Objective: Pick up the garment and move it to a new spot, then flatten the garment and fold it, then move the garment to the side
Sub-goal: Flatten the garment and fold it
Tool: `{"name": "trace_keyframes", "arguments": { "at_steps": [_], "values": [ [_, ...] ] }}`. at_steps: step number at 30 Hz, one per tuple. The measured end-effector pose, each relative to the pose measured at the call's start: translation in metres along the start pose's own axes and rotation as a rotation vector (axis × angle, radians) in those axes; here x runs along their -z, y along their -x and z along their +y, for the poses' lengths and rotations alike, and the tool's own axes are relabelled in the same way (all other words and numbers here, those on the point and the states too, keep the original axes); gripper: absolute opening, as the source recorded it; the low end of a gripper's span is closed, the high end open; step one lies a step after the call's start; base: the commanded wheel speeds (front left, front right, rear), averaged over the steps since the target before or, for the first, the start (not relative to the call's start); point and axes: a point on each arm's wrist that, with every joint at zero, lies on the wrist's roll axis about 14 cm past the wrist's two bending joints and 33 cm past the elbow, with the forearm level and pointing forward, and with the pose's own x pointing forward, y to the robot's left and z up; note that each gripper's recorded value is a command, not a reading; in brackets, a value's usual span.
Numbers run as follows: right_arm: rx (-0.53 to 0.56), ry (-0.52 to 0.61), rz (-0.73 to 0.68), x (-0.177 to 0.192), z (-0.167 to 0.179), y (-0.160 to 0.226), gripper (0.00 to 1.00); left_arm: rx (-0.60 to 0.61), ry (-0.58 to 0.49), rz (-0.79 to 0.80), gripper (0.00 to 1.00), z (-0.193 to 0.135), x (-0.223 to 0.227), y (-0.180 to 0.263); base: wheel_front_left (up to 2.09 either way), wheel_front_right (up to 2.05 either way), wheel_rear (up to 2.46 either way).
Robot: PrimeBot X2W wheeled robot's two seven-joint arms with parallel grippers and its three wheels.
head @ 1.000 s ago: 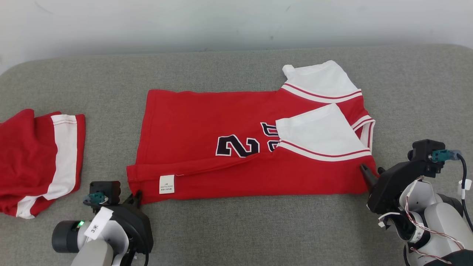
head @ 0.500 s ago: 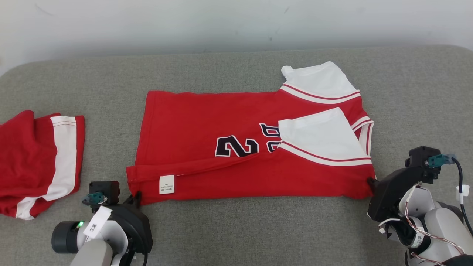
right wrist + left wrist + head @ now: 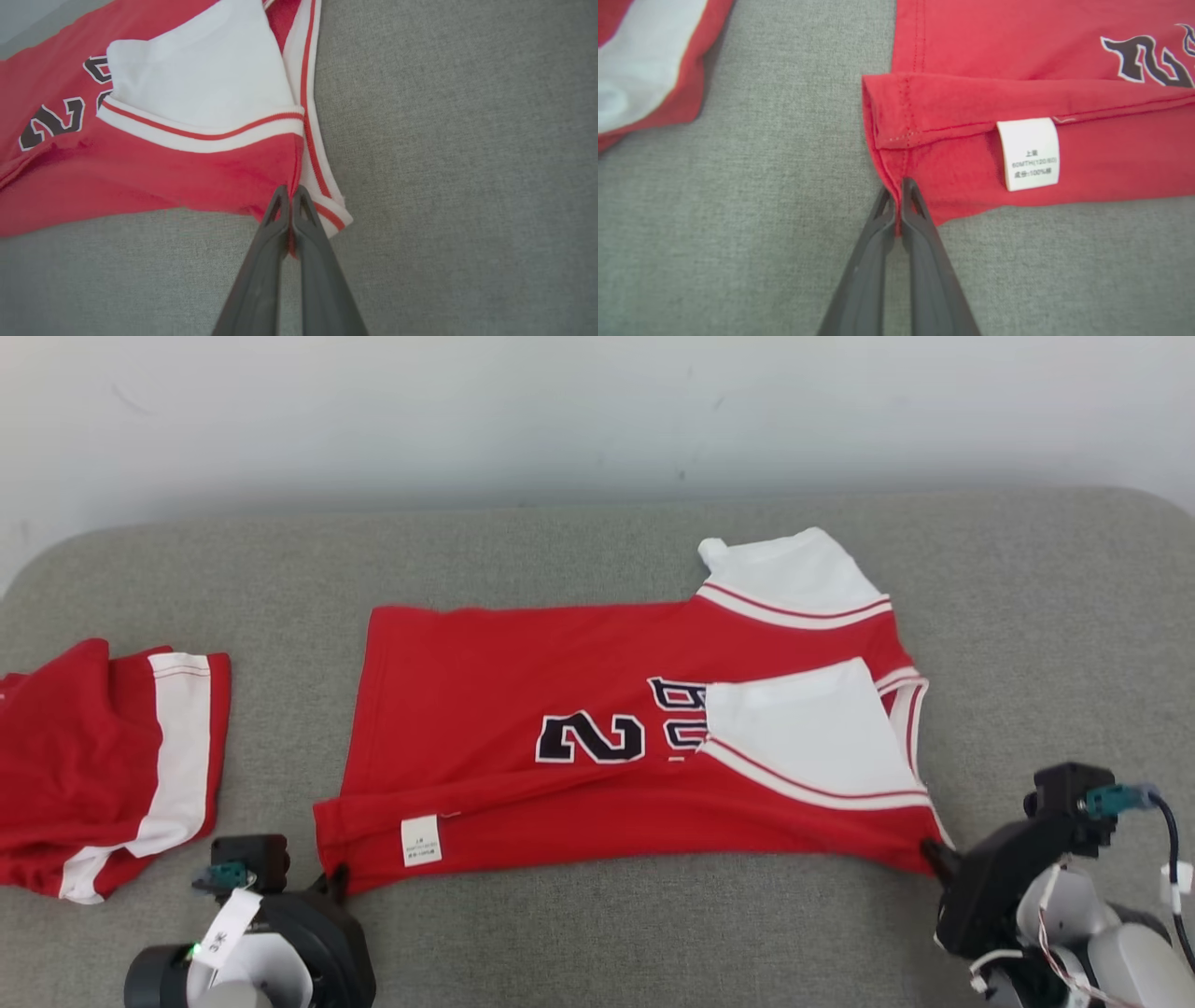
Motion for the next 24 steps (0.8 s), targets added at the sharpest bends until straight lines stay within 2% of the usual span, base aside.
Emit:
{"name": "trace_keyframes", "arguments": {
  "at_steps": [8,16,24],
  "values": [
    [-0.063,-0.039,0.011,0.019,-0.002,0.029,0.00,0.018,0.042,0.002,0.00,0.003,0.013,0.016,0.00,0.00,0.00],
    [-0.065,-0.066,0.010,0.034,-0.019,0.060,0.00,0.048,0.045,0.023,0.00,0.002,0.034,0.035,0.00,0.00,0.00],
    [-0.071,-0.132,0.086,0.072,-0.025,0.083,0.00,0.069,0.042,0.065,0.00,-0.001,0.060,0.052,0.00,0.00,0.00]
  ]
}}
